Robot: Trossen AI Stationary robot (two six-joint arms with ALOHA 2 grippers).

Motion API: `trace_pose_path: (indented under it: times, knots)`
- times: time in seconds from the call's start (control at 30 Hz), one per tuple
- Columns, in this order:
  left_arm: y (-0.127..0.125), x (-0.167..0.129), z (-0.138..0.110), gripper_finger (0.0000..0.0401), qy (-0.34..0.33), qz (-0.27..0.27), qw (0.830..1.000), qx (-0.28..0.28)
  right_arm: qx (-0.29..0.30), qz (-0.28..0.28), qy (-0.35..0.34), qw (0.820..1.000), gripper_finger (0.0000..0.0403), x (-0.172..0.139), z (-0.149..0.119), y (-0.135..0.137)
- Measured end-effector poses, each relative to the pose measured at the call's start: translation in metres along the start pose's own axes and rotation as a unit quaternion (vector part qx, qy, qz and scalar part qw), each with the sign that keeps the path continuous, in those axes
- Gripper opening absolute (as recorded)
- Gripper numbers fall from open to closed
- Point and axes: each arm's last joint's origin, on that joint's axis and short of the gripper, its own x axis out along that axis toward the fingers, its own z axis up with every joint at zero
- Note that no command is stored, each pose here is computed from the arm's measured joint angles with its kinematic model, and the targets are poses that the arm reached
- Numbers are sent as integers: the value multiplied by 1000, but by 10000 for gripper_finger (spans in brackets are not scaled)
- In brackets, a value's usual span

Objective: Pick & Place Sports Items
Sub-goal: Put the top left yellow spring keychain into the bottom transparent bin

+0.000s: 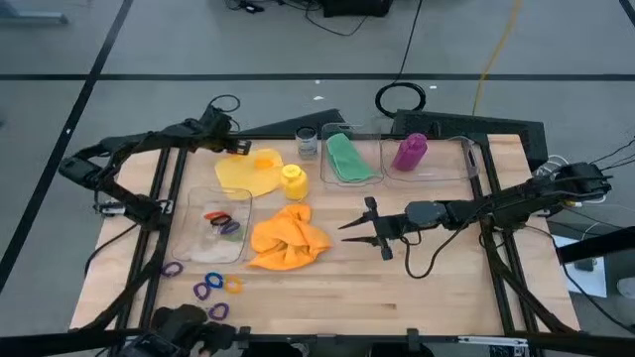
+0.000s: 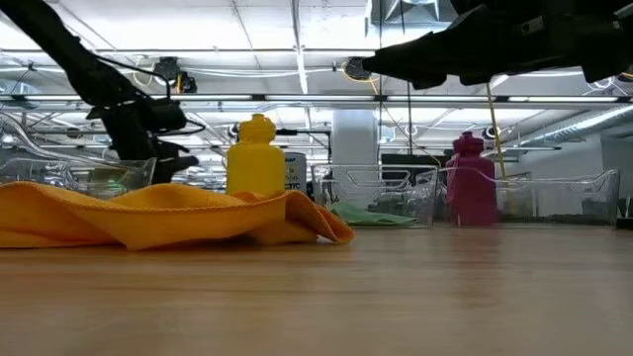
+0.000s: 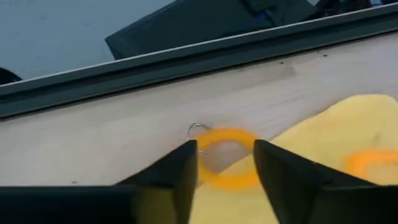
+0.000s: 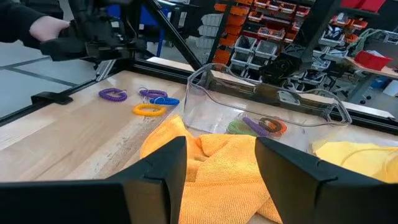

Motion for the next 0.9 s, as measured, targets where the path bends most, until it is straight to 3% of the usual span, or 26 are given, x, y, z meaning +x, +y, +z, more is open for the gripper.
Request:
trace_pose_path:
  times: [0.2, 0.33, 0.67, 0.9]
  knots:
    - [1, 6, -2, 218, 7, 17, 1000, -19, 0, 0, 0, 1000, 134, 0, 0, 0]
    - [-2, 14, -2, 235, 11, 8, 1000, -20, 0, 0, 0, 1000, 134, 0, 0, 0]
    - [-4, 18, -4, 184, 8, 38, 999, -29, 0, 0, 0, 1000, 134, 0, 0, 0]
    - [-11, 18, -8, 151, 29, 10, 1000, -4, 0, 0, 0, 1000, 134, 0, 0, 0]
